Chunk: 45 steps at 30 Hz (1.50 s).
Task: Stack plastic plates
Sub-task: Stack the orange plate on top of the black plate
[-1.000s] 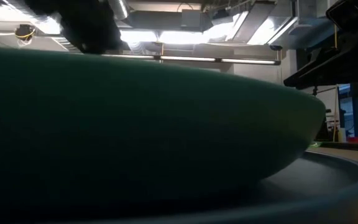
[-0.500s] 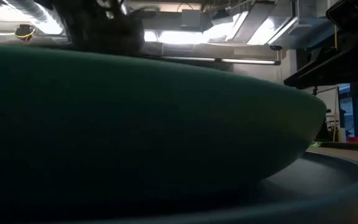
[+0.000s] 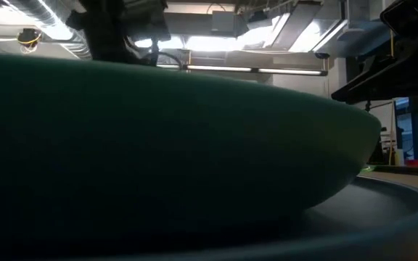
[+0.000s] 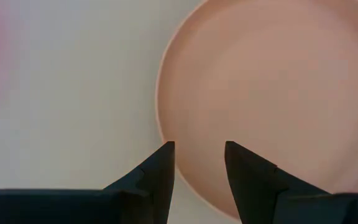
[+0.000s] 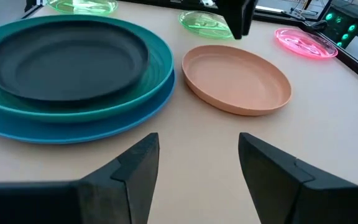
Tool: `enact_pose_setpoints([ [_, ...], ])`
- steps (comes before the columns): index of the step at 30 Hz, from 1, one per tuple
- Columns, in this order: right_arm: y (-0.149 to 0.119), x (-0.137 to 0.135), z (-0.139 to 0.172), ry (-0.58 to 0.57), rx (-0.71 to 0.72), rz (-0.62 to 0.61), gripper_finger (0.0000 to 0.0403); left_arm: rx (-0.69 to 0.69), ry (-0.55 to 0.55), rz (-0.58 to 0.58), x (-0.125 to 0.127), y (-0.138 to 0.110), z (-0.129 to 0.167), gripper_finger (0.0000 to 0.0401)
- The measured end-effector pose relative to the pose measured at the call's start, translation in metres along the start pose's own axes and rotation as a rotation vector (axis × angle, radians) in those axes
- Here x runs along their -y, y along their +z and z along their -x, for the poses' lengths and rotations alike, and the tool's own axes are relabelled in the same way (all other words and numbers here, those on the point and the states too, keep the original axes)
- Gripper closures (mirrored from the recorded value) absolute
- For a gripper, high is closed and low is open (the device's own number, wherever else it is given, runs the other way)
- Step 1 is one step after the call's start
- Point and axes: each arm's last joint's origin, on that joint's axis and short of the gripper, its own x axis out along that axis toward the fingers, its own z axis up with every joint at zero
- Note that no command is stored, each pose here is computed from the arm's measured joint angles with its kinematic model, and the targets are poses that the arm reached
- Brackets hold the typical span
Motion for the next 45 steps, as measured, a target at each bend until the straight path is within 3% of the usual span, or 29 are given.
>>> enact_pose_setpoints([
  [14, 0.000, 0.000, 0.000, 0.000, 0.000, -0.001, 0.0189, -0.096, 0.119, 0.006, -0.012, 0.004, -0.038, 0.0266],
  [28, 0.000, 0.000, 0.000, 0.000, 0.000, -0.002, 0.0189, -0.132, 0.042, -0.025, -0.012, 0.008, -0.040, 0.0268],
  [45, 0.000, 0.000, 0.000, 0.000, 0.000, 0.025, 0.0189, -0.122, -0.007, -0.040, -0.020, 0.021, -0.044, 0.0381],
])
